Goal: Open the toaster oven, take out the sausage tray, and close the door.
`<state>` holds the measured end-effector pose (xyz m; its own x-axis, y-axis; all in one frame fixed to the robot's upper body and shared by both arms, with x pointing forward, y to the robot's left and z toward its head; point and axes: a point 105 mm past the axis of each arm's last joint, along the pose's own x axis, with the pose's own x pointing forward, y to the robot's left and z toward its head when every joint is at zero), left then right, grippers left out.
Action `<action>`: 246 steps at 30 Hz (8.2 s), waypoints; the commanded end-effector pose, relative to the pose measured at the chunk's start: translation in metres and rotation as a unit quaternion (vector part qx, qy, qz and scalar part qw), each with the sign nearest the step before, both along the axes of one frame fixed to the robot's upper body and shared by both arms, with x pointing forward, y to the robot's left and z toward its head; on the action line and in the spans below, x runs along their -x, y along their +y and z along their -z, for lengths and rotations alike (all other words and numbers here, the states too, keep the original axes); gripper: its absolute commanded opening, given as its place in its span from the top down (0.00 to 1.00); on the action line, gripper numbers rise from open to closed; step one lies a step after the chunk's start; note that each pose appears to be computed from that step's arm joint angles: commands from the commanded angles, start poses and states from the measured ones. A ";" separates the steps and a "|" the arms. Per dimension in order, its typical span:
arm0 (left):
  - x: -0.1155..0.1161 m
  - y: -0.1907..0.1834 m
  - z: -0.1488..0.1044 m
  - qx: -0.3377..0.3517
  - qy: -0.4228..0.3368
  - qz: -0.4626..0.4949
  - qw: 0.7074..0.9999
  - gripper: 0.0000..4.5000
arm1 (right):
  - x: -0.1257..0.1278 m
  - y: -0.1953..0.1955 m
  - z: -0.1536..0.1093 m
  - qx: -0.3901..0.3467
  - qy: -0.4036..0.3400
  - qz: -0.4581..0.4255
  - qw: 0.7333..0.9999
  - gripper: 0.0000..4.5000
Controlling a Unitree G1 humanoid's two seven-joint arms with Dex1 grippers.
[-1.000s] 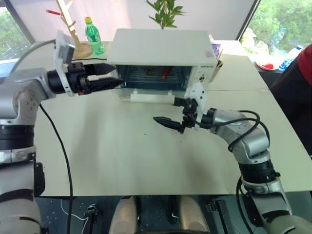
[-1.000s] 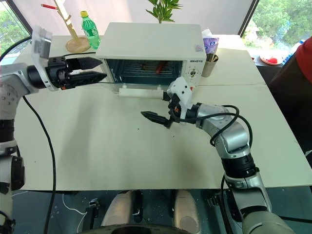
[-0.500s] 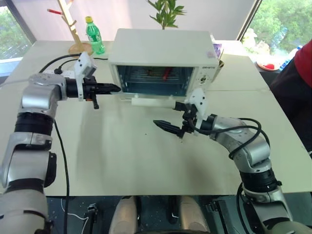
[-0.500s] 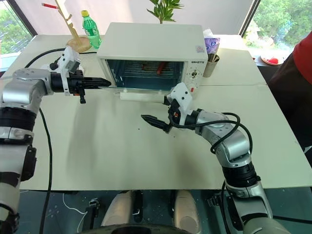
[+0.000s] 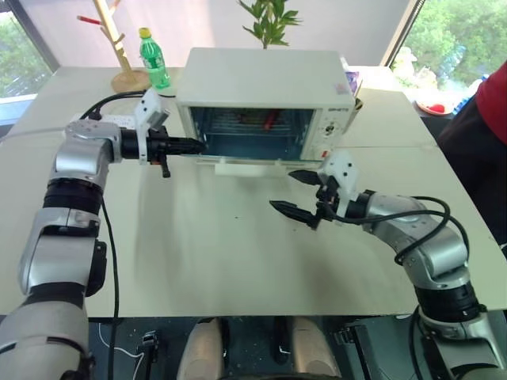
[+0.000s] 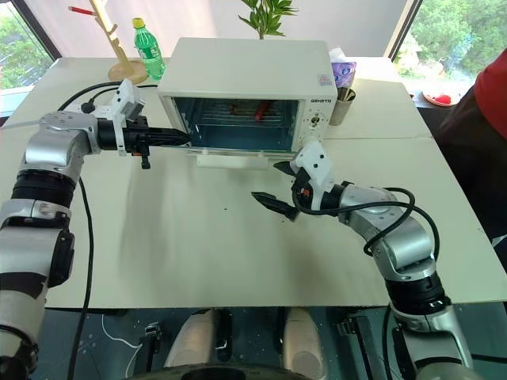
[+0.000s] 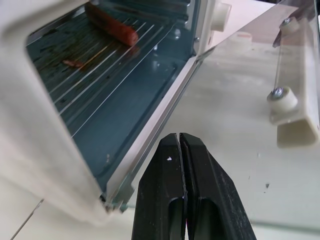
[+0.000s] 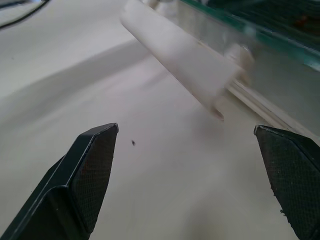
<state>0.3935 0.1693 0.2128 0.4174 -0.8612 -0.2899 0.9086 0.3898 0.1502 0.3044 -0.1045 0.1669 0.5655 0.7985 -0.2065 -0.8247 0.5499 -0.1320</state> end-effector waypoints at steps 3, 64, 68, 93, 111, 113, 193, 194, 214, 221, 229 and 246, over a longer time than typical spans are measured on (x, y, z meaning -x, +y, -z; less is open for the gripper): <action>0.004 -0.002 -0.008 0.004 -0.019 0.015 1.000 0.99 | 0.027 -0.028 -0.012 0.021 0.009 -0.012 1.000 0.00; 0.080 0.023 -0.015 0.129 0.041 -0.135 0.981 0.01 | -0.137 0.120 -0.032 0.302 -0.387 -0.001 0.871 0.00; 0.075 0.022 -0.015 0.125 0.040 -0.128 0.983 0.01 | -0.142 0.122 -0.030 0.318 -0.395 0.006 0.862 0.00; 0.057 0.014 -0.019 0.103 0.018 -0.096 0.990 0.00 | -0.153 0.114 -0.035 0.348 -0.428 0.059 0.832 0.56; 0.035 0.013 -0.024 0.093 0.014 -0.083 0.992 0.00 | -0.150 0.114 -0.027 0.348 -0.431 0.043 0.831 0.98; 0.031 0.014 -0.024 0.090 0.012 -0.083 0.992 0.00 | -0.149 0.116 -0.027 0.347 -0.435 0.036 0.830 0.98; 0.096 0.053 0.007 0.192 0.286 -0.097 0.934 0.00 | 0.019 0.047 -0.003 0.278 -0.525 -0.214 0.776 0.98; 0.103 0.050 0.012 0.209 0.313 -0.102 0.921 0.00 | 0.021 0.047 -0.004 0.273 -0.527 -0.220 0.774 0.98; 0.122 -0.026 0.051 0.315 0.417 -0.077 0.849 0.00 | 0.038 0.051 -0.006 0.245 -0.543 -0.261 0.759 0.98; 0.120 -0.030 0.053 0.346 0.433 -0.089 0.828 0.64 | 0.037 0.048 -0.007 0.251 -0.542 -0.251 0.762 1.00; 0.122 -0.037 0.058 0.386 0.473 -0.117 0.783 0.99 | 0.038 0.046 -0.006 0.255 -0.540 -0.248 0.763 1.00; 0.122 -0.029 0.072 0.443 0.479 -0.163 0.740 1.00 | 0.049 0.030 -0.022 0.215 -0.483 -0.241 0.814 0.47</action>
<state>0.2747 0.1373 0.1273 0.6043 -0.7965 -0.0190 0.2153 0.1862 -0.9586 0.2600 -0.0697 0.1692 0.2752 0.9327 -0.2329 -0.3122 -0.1424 -0.9393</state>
